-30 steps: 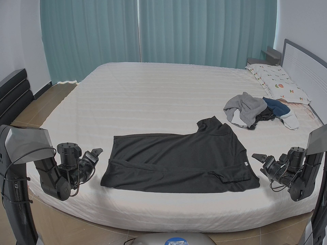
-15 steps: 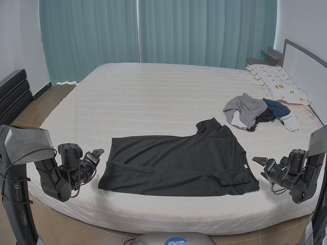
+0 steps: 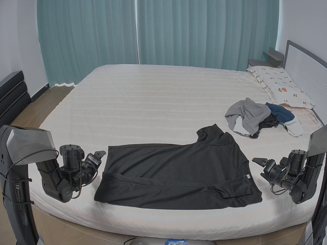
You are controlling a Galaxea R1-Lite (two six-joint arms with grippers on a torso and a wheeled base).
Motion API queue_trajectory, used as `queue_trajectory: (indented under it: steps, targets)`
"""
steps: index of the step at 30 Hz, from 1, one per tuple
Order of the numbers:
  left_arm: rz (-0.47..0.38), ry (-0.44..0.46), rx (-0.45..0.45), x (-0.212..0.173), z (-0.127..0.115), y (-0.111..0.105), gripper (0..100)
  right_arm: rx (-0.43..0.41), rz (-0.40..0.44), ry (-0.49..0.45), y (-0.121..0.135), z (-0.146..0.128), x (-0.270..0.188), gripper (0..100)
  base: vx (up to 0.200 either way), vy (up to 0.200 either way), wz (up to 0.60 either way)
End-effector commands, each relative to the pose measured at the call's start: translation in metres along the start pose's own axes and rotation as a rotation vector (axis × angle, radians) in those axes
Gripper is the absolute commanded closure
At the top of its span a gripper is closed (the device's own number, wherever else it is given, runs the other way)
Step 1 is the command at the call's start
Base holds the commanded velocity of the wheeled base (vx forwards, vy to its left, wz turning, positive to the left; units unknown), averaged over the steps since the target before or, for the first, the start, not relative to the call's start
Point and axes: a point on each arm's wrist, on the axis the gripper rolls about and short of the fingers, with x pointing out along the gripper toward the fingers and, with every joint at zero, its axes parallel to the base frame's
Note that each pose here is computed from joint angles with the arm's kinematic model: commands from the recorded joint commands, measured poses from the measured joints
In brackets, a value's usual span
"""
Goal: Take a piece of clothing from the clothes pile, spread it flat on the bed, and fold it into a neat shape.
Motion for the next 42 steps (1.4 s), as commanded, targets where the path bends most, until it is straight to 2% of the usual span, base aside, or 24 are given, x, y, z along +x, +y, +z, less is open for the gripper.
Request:
queue_trajectory:
  steps: [1,3,8,11,17,22,25,35,42]
  targets:
    - [-0.006,0.005,0.008,0.002,-0.002,-0.002,0,-0.003,0.008,-0.008,0.000,0.001,0.001,0,0.000,0.000,0.00]
    - [-0.003,0.012,0.018,0.002,-0.004,-0.002,0,-0.004,0.006,-0.006,0.000,0.000,0.001,0,0.000,0.000,0.00]
    - [0.021,0.044,0.140,0.001,-0.007,0.003,0,-0.004,-0.001,0.000,-0.002,-0.001,0.002,0,0.000,0.000,0.00]
    - [0.034,0.076,0.168,0.003,-0.009,0.005,0,-0.007,-0.001,0.000,-0.002,-0.001,0.002,0,0.000,0.000,0.00]
    - [-0.052,0.245,0.219,0.000,-0.008,0.009,0,-0.009,0.000,0.001,-0.002,-0.001,0.002,0,0.000,0.000,0.00]
    - [-0.050,0.267,0.290,0.002,-0.009,0.014,0,-0.009,0.002,0.005,-0.002,-0.002,0.003,0,0.000,0.000,0.00]
    - [-0.029,0.285,0.291,0.003,-0.010,0.016,0,-0.008,0.000,0.005,-0.003,-0.002,0.003,0,0.000,0.000,0.00]
    - [-0.020,0.252,0.291,0.008,0.003,0.019,0,-0.009,0.001,0.002,-0.003,-0.001,0.003,0,0.000,0.000,0.00]
    - [-0.040,0.311,0.295,0.014,0.003,0.016,0,-0.007,0.001,0.004,-0.003,-0.001,0.003,0,0.000,0.000,0.00]
